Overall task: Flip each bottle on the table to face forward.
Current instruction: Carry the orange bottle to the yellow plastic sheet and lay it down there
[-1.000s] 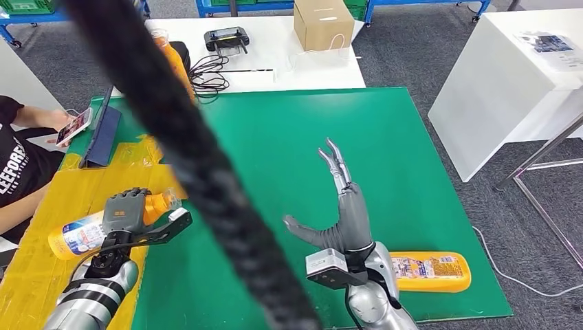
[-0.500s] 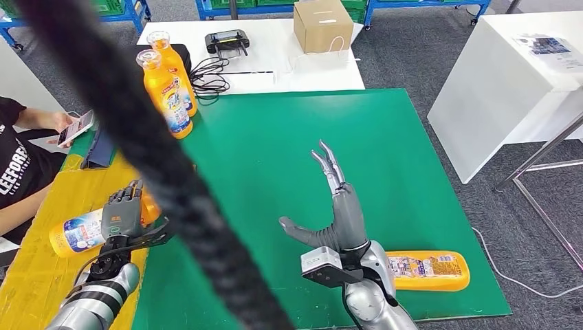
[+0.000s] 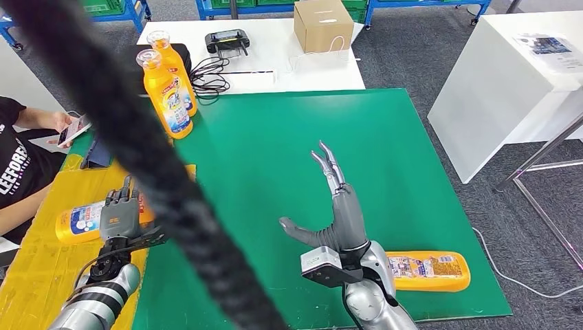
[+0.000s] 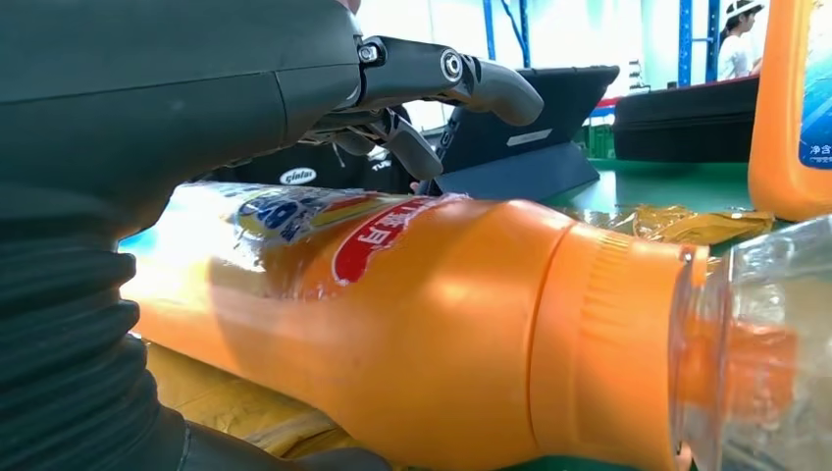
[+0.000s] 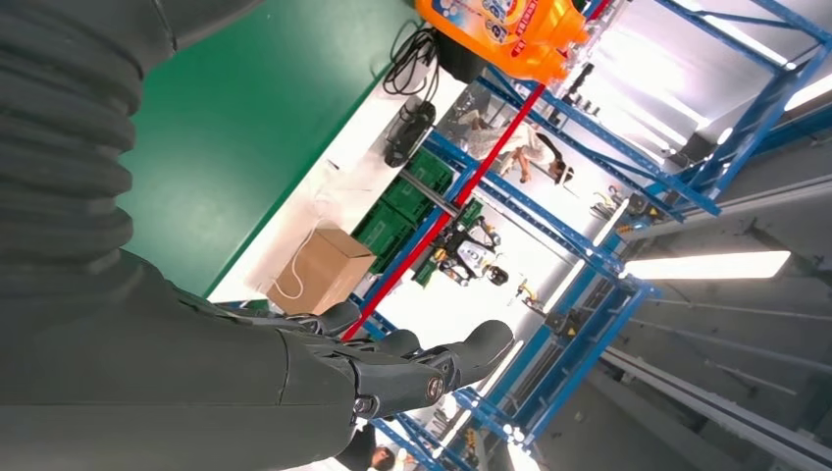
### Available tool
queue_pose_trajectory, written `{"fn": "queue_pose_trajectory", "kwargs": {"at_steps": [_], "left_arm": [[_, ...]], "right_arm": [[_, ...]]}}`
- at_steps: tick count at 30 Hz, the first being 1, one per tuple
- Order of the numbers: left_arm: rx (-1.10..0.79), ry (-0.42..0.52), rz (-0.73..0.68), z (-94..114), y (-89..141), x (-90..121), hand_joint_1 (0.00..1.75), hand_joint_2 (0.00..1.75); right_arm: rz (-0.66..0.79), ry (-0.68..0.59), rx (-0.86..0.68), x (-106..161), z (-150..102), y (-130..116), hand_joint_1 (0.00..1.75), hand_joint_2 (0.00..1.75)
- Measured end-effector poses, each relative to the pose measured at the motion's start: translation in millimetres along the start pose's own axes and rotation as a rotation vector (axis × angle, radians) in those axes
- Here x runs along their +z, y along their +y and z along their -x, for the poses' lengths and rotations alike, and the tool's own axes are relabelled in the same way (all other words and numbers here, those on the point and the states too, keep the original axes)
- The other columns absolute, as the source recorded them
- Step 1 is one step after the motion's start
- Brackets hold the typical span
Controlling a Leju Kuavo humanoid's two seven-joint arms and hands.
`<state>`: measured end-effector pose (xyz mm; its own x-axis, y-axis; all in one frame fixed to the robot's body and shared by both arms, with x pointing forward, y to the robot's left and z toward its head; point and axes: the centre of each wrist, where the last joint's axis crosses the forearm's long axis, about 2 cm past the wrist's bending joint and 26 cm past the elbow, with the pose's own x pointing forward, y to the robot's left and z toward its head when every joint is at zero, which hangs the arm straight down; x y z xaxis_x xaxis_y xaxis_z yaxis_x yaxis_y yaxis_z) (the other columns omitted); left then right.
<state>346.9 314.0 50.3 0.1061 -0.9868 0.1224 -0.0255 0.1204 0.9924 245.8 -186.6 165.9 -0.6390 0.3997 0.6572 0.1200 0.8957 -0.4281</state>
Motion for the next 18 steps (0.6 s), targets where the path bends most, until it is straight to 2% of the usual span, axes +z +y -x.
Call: {"fn": "queue_pose_trajectory", "kwargs": {"at_steps": [3, 7, 12, 18], "left_arm": [[-0.007, -0.013, -0.031, 0, -2, 3, 0.0, 1.75], [-0.118, -0.047, -0.147, -3, -5, 14, 0.0, 1.75], [-0.234, 0.046, -0.365, -8, 17, 23, 0.0, 1.75], [-0.279, -0.085, -0.472, -18, 32, 29, 0.0, 1.75]], "right_arm": [[-0.001, 0.0, 0.003, 0, 0, 0, 0.0, 1.75], [-0.009, -0.004, 0.018, 1, 1, -1, 0.0, 1.75], [-0.04, -0.005, 0.071, 5, 5, -5, 0.0, 1.75], [-0.056, -0.008, 0.088, 8, 7, -8, 0.0, 1.75]]}}
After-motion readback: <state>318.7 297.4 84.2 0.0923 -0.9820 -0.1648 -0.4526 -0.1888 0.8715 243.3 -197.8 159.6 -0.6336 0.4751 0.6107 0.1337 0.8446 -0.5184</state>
